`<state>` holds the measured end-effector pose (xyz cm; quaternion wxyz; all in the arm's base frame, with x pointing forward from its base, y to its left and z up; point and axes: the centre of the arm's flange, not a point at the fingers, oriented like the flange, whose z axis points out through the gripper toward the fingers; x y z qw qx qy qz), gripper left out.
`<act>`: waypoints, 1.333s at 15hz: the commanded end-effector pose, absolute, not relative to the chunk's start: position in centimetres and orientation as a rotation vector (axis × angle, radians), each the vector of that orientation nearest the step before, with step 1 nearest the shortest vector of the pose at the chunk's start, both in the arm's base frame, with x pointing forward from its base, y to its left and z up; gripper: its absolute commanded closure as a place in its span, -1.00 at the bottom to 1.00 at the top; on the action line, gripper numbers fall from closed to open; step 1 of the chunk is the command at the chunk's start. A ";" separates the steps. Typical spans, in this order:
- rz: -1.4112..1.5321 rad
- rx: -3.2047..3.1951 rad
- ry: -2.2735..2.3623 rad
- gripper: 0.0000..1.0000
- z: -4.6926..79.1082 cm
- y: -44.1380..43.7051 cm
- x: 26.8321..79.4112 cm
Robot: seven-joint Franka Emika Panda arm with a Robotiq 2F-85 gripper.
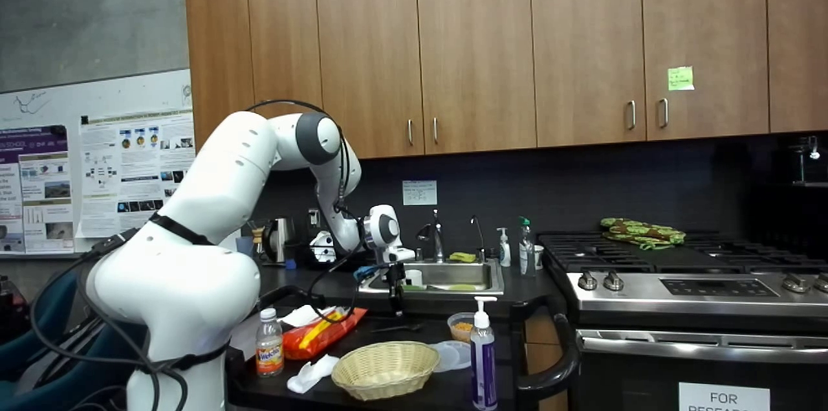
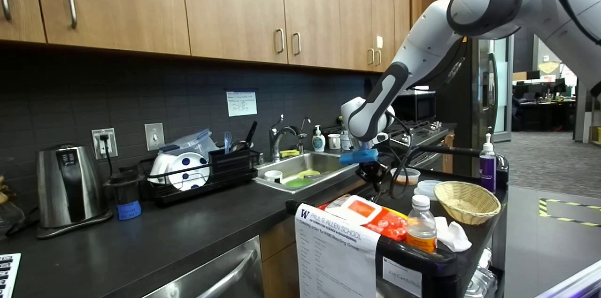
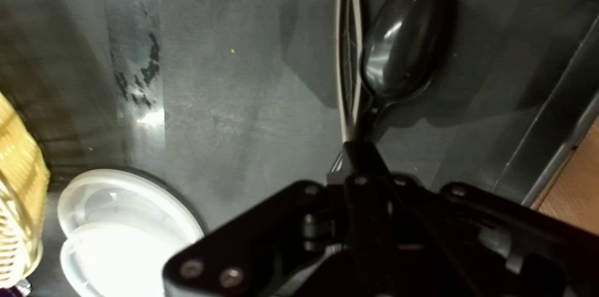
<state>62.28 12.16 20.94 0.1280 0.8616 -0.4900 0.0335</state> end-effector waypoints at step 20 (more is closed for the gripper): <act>0.064 2.575 -1.310 -0.25 20.1 11.3 60.2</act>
